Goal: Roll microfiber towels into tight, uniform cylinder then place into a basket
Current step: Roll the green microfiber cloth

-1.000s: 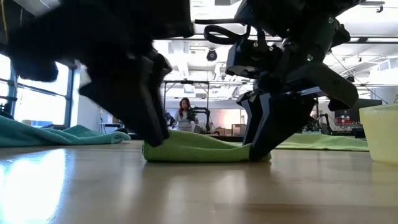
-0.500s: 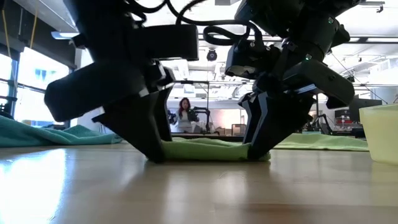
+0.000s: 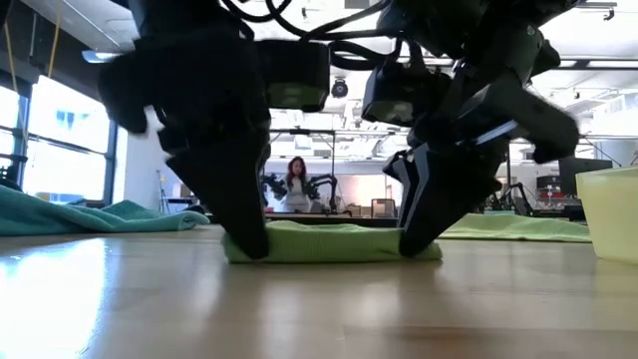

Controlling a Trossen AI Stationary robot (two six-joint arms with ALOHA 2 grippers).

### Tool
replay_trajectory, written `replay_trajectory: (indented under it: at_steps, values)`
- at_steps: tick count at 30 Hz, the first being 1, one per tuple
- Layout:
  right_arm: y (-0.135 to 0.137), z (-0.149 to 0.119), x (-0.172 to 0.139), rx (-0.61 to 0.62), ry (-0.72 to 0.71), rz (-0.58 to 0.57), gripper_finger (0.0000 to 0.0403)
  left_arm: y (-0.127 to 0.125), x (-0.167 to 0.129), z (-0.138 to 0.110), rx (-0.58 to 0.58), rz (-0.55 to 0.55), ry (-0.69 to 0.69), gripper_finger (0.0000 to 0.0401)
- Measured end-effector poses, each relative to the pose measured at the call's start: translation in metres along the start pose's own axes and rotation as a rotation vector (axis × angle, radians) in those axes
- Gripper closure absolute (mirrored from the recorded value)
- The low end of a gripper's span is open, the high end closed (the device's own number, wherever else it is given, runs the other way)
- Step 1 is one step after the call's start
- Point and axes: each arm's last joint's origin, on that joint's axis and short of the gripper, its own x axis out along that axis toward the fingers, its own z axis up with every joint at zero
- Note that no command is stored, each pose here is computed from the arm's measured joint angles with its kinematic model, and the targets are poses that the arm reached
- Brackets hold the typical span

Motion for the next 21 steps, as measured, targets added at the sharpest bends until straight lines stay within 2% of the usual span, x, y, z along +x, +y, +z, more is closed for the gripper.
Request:
replay_trajectory:
  at_steps: [5, 9, 16, 21]
  values:
    - [0.001, 0.001, 0.0, 0.013, 0.009, 0.088, 0.0397, -0.001, -0.012, 0.006, -0.041, -0.126, 0.005, 0.0387]
    - [-0.005, 0.002, 0.0, 0.04, 0.021, 0.167, 0.04, 0.006, -0.015, 0.011, -0.112, -0.17, 0.027, 0.0395]
    - [-0.017, 0.004, -0.001, 0.124, 0.041, 0.307, 0.04, 0.026, -0.008, 0.015, -0.228, -0.152, 0.101, 0.0396]
    - [-0.025, 0.005, -0.001, 0.173, 0.045, 0.392, 0.04, 0.037, 0.001, 0.012, -0.279, -0.167, 0.09, 0.0396]
